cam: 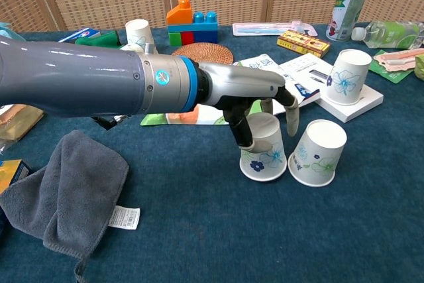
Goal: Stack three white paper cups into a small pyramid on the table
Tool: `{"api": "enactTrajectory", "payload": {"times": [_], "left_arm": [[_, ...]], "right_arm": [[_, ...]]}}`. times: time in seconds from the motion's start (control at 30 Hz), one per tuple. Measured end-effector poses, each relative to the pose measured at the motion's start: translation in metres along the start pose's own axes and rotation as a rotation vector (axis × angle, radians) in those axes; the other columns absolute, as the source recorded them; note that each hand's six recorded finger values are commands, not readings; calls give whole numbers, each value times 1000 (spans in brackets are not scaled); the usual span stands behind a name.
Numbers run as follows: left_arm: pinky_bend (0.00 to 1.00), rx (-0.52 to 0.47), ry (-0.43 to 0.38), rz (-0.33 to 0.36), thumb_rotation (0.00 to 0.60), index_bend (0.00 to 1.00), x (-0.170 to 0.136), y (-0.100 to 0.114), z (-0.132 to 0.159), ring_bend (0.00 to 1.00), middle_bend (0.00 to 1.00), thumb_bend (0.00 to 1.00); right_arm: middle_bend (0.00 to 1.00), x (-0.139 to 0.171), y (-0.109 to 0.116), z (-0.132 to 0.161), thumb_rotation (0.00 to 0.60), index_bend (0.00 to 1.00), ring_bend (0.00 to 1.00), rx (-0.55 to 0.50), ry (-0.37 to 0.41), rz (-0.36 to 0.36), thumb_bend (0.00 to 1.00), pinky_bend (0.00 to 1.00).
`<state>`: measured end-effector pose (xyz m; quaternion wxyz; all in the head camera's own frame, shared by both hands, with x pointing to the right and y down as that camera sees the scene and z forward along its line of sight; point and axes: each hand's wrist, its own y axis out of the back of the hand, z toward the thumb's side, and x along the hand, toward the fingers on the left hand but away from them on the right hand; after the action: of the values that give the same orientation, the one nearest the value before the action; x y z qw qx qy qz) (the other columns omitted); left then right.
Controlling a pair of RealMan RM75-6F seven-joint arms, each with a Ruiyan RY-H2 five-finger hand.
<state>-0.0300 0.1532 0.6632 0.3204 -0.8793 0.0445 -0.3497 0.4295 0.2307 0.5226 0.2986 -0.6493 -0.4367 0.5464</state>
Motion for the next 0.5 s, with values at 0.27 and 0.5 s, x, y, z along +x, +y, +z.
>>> {"api": "enactTrajectory", "payload": {"times": [0.27, 0.5], "left_arm": [[521, 4, -2, -4, 600, 277, 1, 0, 2, 284, 163, 469], [439, 7, -5, -20, 600, 182, -1, -1, 2, 174, 57, 469]], "right_arm": [[190, 1, 1, -2, 600, 171, 29, -4, -3, -2, 382, 217], [190, 2, 1, -3, 600, 170, 29, -7, -4, -3, 383, 216]]}}
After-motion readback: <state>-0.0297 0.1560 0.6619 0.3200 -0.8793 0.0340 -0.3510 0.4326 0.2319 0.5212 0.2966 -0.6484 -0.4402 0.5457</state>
